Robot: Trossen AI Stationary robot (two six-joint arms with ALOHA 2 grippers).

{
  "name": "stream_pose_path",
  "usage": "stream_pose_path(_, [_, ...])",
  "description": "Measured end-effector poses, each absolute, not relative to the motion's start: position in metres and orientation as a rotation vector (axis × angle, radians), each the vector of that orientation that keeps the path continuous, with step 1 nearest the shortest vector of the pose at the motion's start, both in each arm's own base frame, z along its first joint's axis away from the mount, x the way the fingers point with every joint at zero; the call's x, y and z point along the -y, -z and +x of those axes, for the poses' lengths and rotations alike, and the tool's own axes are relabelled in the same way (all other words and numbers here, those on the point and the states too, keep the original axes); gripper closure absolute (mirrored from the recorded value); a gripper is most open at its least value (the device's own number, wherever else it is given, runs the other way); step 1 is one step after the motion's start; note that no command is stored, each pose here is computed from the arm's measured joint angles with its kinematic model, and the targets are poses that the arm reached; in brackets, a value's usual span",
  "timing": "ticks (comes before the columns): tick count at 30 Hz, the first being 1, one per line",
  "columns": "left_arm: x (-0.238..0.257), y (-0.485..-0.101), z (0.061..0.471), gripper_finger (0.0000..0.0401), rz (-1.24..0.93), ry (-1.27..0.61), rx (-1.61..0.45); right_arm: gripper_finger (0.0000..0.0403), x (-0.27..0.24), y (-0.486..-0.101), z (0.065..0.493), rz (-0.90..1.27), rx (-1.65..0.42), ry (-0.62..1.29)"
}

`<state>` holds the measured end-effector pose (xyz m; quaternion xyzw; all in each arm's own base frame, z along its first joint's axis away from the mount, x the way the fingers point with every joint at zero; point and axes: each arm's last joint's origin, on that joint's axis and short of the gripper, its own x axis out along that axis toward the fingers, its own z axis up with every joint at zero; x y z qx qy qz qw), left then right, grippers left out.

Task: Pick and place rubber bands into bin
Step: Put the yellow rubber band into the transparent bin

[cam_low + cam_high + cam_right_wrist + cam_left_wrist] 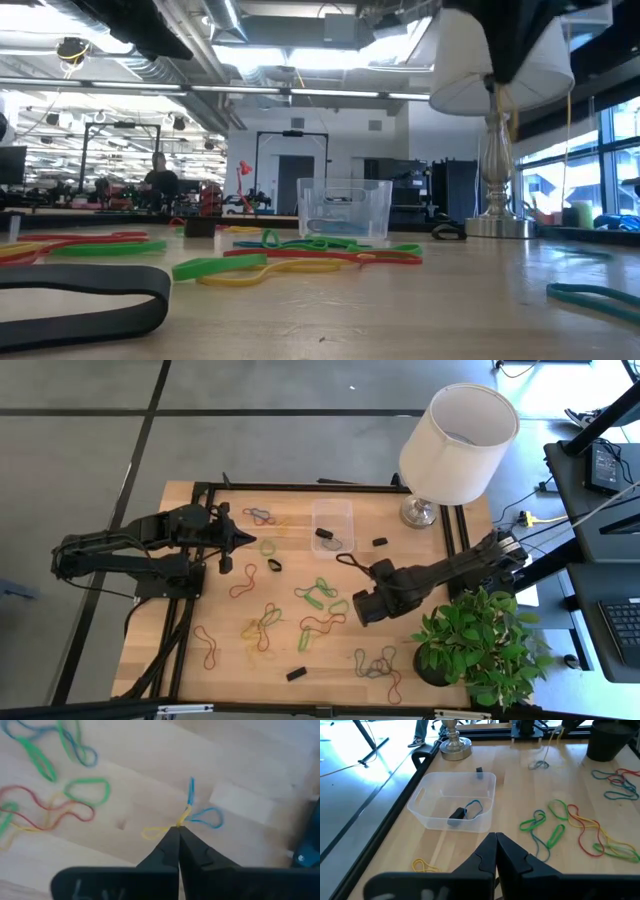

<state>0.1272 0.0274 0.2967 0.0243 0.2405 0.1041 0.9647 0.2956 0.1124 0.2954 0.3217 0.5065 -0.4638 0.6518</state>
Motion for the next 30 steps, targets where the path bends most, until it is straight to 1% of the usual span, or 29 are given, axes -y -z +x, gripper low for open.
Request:
stream_pose_path(6, [-0.027, -0.297, 0.127, 0.0399, 0.049, -0.211, -0.486, 0.0403, -0.109, -0.317, 0.295, 0.683, -1.061, 1.067])
stream_pose_path(15, [-0.027, -0.297, 0.127, 0.0399, 0.049, -0.211, -0.487, 0.0403, -0.108, -0.330, 0.297, 0.607, -0.889, 1.075])
stream_pose_path(30, [-0.027, -0.297, 0.127, 0.0399, 0.049, -0.211, -0.487, 0.0403, -0.107, -0.331, 0.298, 0.574, -0.839, 1.086])
